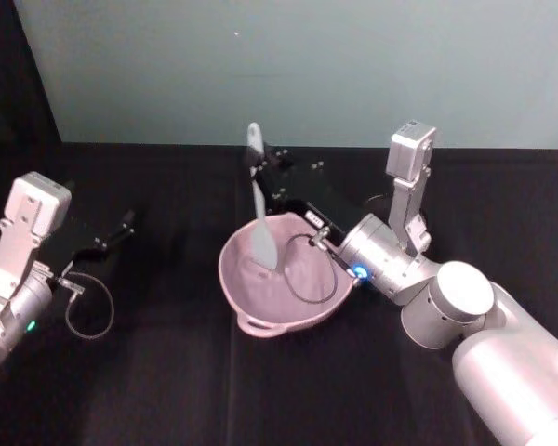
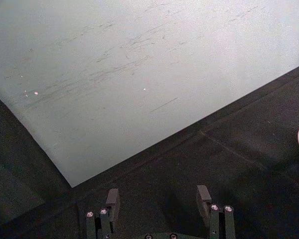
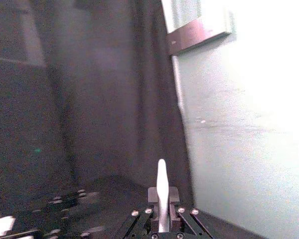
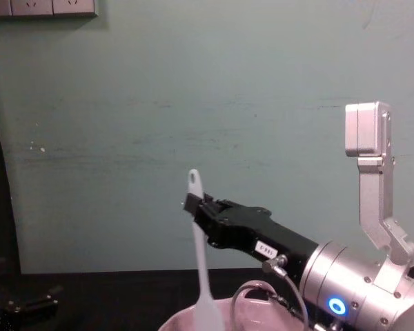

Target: Use the one hand to pick up the spoon and stir the clear water in the bowl.

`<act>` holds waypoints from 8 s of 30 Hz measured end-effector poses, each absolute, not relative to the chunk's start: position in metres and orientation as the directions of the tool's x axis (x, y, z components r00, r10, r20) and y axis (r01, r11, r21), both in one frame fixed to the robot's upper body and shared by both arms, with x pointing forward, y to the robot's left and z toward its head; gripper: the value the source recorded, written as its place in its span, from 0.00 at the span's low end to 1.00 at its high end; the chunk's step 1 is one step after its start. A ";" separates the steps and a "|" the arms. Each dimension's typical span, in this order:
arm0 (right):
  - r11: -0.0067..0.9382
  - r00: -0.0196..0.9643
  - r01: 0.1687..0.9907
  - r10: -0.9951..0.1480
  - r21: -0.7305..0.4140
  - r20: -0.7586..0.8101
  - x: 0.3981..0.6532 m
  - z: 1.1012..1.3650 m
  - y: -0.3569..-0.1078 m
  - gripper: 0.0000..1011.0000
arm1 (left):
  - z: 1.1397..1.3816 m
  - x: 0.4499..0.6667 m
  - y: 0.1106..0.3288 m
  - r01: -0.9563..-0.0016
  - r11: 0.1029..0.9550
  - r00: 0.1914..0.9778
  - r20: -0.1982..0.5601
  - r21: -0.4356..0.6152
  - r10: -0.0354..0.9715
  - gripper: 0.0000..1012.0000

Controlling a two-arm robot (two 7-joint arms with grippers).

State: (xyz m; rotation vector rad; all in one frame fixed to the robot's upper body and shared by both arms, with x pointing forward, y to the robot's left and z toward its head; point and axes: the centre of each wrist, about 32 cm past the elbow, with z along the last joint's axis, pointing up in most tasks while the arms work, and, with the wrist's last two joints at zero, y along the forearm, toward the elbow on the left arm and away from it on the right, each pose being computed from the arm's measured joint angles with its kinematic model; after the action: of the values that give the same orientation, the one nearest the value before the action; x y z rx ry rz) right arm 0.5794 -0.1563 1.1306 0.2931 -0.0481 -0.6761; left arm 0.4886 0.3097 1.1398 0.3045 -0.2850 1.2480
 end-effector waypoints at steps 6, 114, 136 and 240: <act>0.687 0.722 0.660 -0.692 0.305 -0.002 0.590 1.131 -0.169 0.12 | 1.140 0.489 0.310 -0.955 0.287 0.292 0.374 0.070 0.880 1.00; 0.684 0.698 0.659 -0.711 0.312 0.085 0.561 1.136 -0.194 0.12 | 1.140 0.489 0.310 -0.955 0.287 0.292 0.374 0.070 0.880 1.00; 0.677 0.747 0.664 -0.621 0.318 -0.238 0.547 1.150 -0.187 0.12 | 1.140 0.489 0.310 -0.955 0.287 0.292 0.374 0.070 0.880 1.00; 0.461 0.496 0.864 -0.711 0.201 -0.500 0.561 1.124 -0.285 0.12 | 1.140 0.489 0.310 -0.955 0.287 0.292 0.374 0.070 0.880 1.00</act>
State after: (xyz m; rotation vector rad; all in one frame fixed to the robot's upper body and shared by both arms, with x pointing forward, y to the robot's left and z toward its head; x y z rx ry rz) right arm 0.5610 -0.2845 1.1239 0.4633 0.3714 -0.9960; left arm 0.4886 0.3097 1.1398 0.3045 -0.2850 1.2480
